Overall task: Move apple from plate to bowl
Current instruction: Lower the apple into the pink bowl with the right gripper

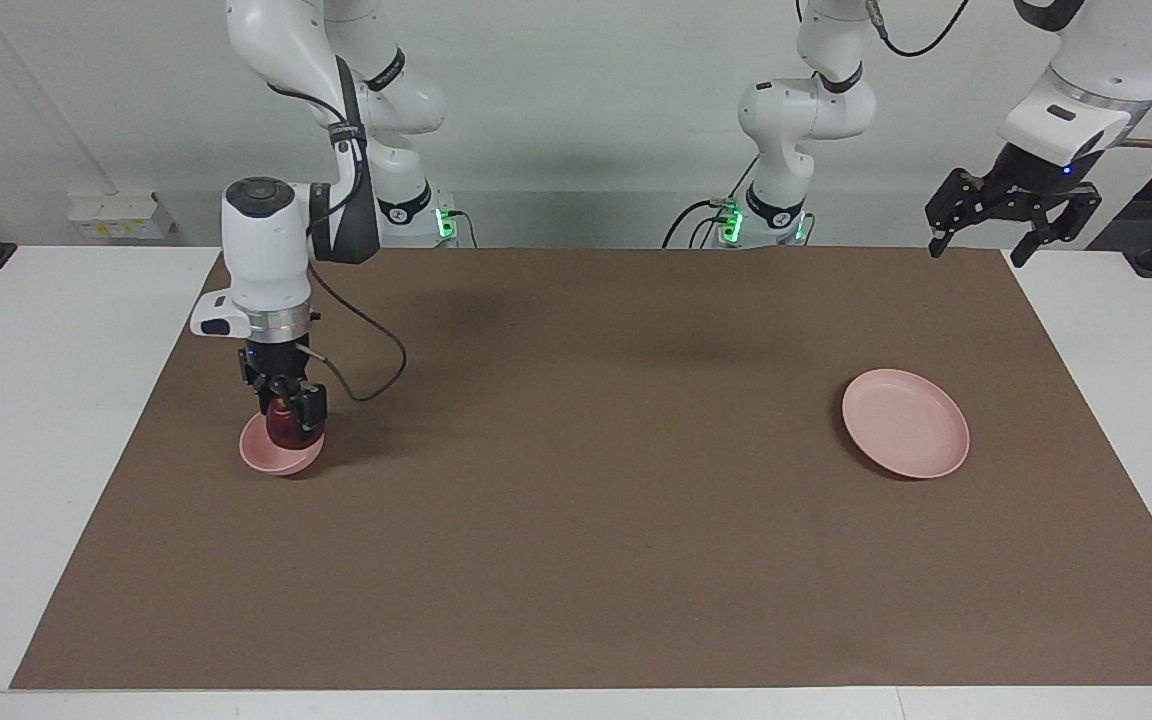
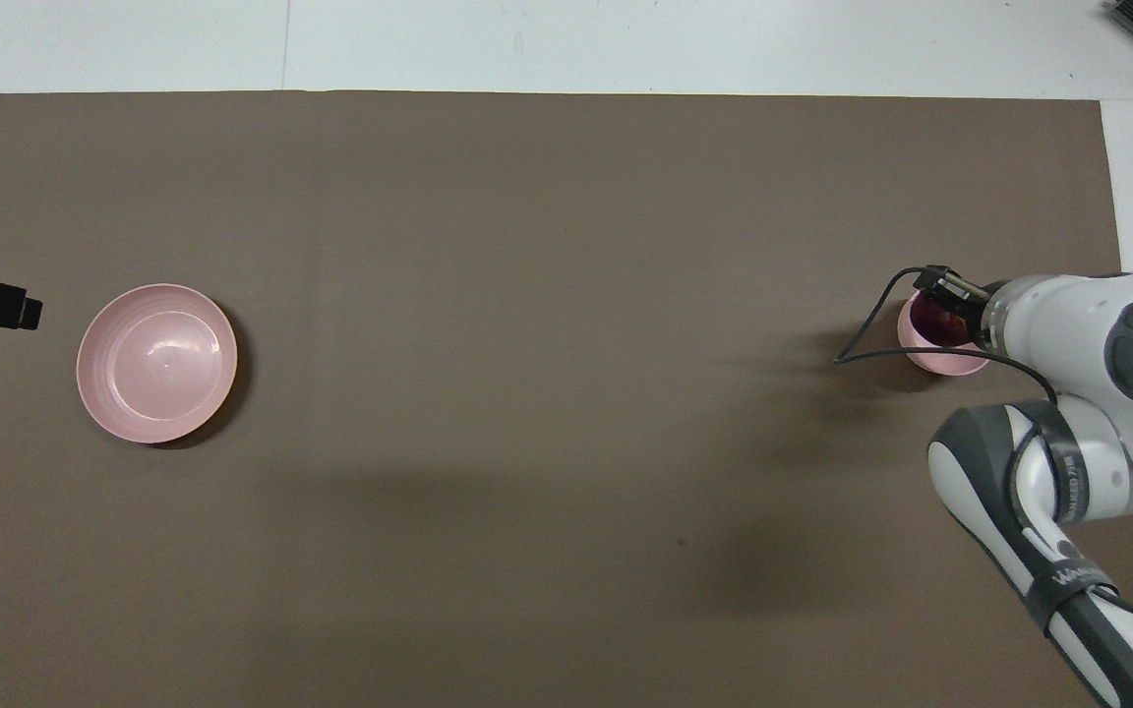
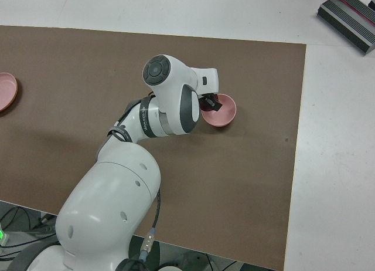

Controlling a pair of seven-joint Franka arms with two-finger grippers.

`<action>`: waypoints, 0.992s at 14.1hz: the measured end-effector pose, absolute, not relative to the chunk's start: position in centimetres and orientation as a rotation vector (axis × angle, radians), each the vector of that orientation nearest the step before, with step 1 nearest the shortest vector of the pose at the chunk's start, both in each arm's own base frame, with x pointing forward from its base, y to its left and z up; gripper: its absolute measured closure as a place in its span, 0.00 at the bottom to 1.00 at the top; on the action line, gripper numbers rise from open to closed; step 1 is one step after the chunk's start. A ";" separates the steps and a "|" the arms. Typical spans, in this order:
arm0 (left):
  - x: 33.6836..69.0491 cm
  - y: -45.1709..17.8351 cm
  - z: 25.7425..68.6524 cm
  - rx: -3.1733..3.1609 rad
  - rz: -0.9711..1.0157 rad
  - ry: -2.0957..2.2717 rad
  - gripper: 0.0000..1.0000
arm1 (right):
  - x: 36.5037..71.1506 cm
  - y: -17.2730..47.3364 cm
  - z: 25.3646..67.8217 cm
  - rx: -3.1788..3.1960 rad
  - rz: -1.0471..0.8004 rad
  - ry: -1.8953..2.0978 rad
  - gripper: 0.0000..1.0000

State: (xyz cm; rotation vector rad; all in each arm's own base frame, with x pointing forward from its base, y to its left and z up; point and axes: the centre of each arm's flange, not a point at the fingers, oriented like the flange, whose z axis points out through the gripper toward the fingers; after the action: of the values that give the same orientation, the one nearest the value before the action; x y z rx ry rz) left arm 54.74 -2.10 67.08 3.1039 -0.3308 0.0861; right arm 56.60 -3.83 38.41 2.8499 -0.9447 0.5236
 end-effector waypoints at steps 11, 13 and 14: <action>54.6 -2.2 67.2 3.101 0.086 -0.333 0.00 | 56.6 -6.6 34.1 2.849 0.398 -1.141 0.21; 54.6 -2.2 67.2 3.101 0.086 -0.333 0.00 | 57.1 -6.7 33.6 2.850 0.395 -1.141 0.19; 54.6 -2.2 67.2 3.101 0.086 -0.333 0.00 | 57.4 -6.7 33.7 2.850 0.402 -1.142 0.11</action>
State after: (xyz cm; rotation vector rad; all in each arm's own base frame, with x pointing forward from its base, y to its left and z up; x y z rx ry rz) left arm 54.61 -2.21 67.21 3.1009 -0.3333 0.0861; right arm 57.39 -6.69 33.73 2.8501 -1.1419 0.4019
